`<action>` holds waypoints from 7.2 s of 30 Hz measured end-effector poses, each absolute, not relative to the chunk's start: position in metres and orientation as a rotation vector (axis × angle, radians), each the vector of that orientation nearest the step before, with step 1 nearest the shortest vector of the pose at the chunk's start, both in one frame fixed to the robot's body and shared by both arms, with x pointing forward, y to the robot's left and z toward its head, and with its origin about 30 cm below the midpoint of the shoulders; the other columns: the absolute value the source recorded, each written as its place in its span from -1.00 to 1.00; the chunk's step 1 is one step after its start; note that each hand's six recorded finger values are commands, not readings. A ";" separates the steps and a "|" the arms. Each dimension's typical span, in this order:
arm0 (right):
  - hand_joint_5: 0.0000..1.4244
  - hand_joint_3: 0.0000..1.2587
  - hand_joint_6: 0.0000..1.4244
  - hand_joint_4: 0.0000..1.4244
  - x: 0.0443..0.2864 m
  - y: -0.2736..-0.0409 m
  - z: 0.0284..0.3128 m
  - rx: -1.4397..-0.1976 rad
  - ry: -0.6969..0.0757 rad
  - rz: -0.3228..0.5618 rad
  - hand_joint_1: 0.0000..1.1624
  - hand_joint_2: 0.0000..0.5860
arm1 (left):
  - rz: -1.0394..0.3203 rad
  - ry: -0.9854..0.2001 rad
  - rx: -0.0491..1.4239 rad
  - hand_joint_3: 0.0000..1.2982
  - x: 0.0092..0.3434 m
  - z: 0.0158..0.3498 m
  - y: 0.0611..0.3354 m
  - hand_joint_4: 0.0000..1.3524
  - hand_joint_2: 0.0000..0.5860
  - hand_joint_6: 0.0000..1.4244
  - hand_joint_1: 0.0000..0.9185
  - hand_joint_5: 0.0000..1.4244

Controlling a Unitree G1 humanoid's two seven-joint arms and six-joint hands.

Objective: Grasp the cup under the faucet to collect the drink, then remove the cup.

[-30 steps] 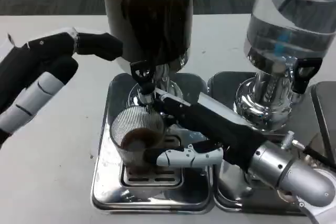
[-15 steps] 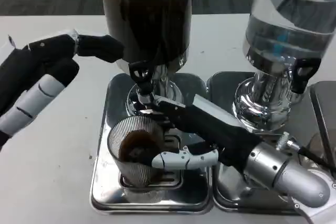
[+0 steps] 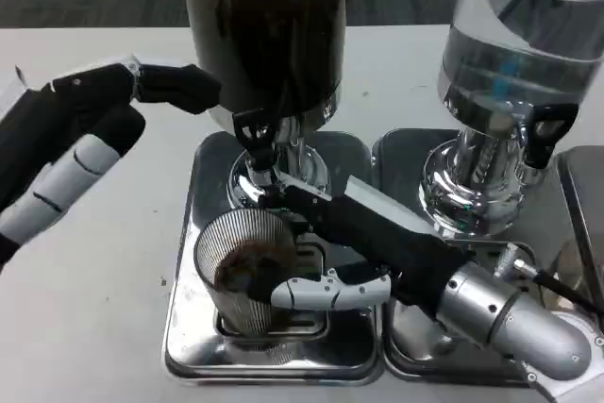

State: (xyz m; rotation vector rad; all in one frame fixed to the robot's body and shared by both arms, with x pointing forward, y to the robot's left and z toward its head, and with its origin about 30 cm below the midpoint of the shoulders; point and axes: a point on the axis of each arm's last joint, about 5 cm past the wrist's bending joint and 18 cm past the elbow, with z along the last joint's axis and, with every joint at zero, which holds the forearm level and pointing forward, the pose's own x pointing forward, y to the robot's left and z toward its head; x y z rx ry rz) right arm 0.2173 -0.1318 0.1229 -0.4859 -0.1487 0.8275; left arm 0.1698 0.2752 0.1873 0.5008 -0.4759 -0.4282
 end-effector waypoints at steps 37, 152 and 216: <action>-1.00 -1.00 -0.88 -1.00 0.221 -0.121 0.126 -0.563 -0.144 0.892 0.06 -0.44 | -0.426 -0.447 0.484 -0.31 0.171 0.185 0.285 -0.39 -0.28 -0.70 -1.00 -0.48; -1.00 -1.00 -0.86 -1.00 0.231 -0.111 0.105 -0.496 -0.159 0.840 0.07 -0.40 | -0.313 -0.261 0.473 -0.27 0.135 0.159 0.309 -0.37 -0.21 -0.66 -1.00 -0.46; -1.00 -1.00 -0.86 -1.00 0.233 -0.112 0.102 -0.479 -0.198 0.768 -0.03 -0.35 | -0.231 -0.144 0.483 -0.28 0.131 0.130 0.322 -0.39 -0.24 -0.61 -1.00 -0.44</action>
